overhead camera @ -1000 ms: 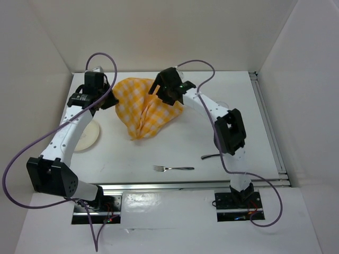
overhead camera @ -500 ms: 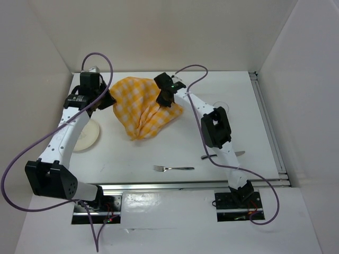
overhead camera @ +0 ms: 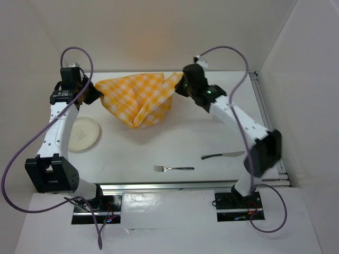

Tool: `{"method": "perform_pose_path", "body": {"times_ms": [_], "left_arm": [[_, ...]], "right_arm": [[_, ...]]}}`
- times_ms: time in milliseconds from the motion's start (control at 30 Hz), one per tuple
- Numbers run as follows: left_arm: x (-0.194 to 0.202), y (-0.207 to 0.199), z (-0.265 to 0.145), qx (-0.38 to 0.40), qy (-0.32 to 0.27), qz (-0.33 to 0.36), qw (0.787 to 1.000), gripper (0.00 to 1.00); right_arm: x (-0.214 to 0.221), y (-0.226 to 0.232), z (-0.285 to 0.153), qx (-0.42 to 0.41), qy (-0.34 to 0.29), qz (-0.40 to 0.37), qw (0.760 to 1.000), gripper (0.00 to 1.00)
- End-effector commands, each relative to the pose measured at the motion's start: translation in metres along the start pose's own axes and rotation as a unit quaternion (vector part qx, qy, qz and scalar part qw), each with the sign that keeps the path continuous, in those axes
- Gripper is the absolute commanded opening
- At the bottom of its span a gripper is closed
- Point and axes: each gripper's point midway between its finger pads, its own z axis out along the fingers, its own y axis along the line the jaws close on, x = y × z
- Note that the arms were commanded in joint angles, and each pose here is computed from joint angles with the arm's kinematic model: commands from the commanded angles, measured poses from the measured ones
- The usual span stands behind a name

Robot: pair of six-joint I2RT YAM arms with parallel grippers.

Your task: Set the dinner table for one person

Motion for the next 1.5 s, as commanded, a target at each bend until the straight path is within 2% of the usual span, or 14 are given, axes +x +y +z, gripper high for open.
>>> {"method": "perform_pose_path", "body": {"times_ms": [0, 33, 67, 100, 133, 200, 267, 333, 533, 733, 867, 1100, 1233, 1467], "left_arm": [[-0.012, -0.009, -0.019, 0.036, -0.020, -0.018, 0.999, 0.00], [-0.007, -0.005, -0.020, 0.036, -0.014, -0.021, 0.999, 0.00], [0.010, 0.002, -0.015, 0.036, 0.006, -0.028, 0.999, 0.00], [0.016, 0.002, -0.022, 0.044, 0.006, -0.028, 0.999, 0.00], [0.027, 0.006, -0.021, 0.045, 0.017, -0.036, 0.998, 0.00], [0.060, 0.024, -0.012, 0.034, 0.042, -0.055, 0.997, 0.00], [0.076, 0.031, -0.014, 0.040, 0.044, -0.059, 0.997, 0.00], [0.102, 0.042, -0.008, 0.031, 0.071, -0.068, 0.995, 0.00], [0.117, 0.059, -0.012, 0.000, 0.073, -0.079, 0.994, 0.00], [0.113, 0.066, -0.019, -0.022, 0.055, -0.093, 0.994, 0.00], [0.120, 0.067, -0.017, -0.025, 0.065, -0.091, 0.993, 0.00], [0.118, 0.069, -0.016, -0.031, 0.060, -0.085, 0.994, 0.00], [0.119, 0.072, -0.016, -0.038, 0.061, -0.090, 0.993, 0.00], [0.119, 0.072, -0.016, -0.038, 0.061, -0.090, 0.993, 0.00]], "right_arm": [[-0.008, -0.023, -0.047, -0.044, -0.058, -0.032, 0.997, 0.00], [-0.019, -0.019, -0.083, -0.090, -0.089, -0.026, 0.992, 0.00], [-0.005, -0.033, -0.090, -0.092, -0.084, -0.027, 0.992, 0.00], [0.043, -0.074, -0.082, -0.060, -0.045, -0.036, 0.997, 0.02], [0.046, -0.084, -0.102, -0.065, -0.051, -0.023, 0.996, 0.21], [0.097, -0.128, -0.106, -0.020, 0.009, -0.001, 1.000, 0.88], [0.112, -0.138, -0.122, -0.025, 0.029, 0.011, 0.999, 0.99], [0.124, -0.150, -0.136, -0.014, 0.049, 0.025, 0.998, 0.99], [0.108, -0.154, -0.163, 0.024, 0.040, 0.094, 0.995, 0.95], [0.170, -0.202, -0.161, 0.159, 0.130, 0.170, 0.964, 0.95], [0.191, -0.209, -0.164, 0.127, 0.139, 0.191, 0.963, 0.91], [0.217, -0.225, -0.163, 0.166, 0.174, 0.229, 0.943, 0.81], [0.240, -0.202, -0.158, 0.105, 0.225, 0.288, 0.925, 0.81], [0.247, -0.186, -0.142, 0.060, 0.231, 0.323, 0.916, 0.86]]}}
